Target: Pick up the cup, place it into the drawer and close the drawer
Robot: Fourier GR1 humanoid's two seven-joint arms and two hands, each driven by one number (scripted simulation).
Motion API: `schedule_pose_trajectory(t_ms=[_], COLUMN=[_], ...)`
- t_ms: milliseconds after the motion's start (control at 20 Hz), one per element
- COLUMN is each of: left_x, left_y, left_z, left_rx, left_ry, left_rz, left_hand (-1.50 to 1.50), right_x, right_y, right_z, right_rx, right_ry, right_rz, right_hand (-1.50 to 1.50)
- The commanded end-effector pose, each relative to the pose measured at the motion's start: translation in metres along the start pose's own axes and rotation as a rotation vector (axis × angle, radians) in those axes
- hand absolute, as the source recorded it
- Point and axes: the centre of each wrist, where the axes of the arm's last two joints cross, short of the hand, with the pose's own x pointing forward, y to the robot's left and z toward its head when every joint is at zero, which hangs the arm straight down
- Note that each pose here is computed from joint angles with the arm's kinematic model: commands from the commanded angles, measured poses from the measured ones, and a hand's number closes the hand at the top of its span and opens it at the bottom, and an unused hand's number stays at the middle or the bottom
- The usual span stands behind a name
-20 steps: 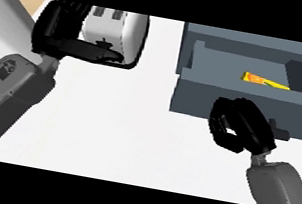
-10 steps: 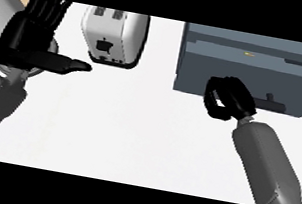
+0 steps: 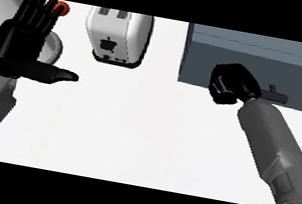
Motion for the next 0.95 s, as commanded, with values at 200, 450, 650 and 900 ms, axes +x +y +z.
schedule_pose_trajectory(t_ms=[200,450,650,900], left_x=[-0.002,-0.008,-0.007,-0.019], left_y=[0.007,-0.005,0.005,0.0], left_z=[0.008,0.009,0.007,0.013], left_rx=[-0.051,-0.057,-0.06,-0.073], left_ry=[0.016,0.007,0.01,0.031], left_rz=[0.04,0.053,0.043,0.048], left_hand=[-1.5,-1.5,-1.5,-1.5], right_x=[-0.032,-0.042,-0.035,-0.039], right_y=[-0.056,-0.053,-0.066,-0.065], right_z=[0.005,0.014,0.006,0.009], right_rx=[-0.037,-0.064,-0.117,-0.104], right_ry=[0.111,0.114,0.077,0.074], right_rz=[-0.049,-0.099,-0.13,-0.144], right_hand=[1.5,1.5,1.5,1.5])
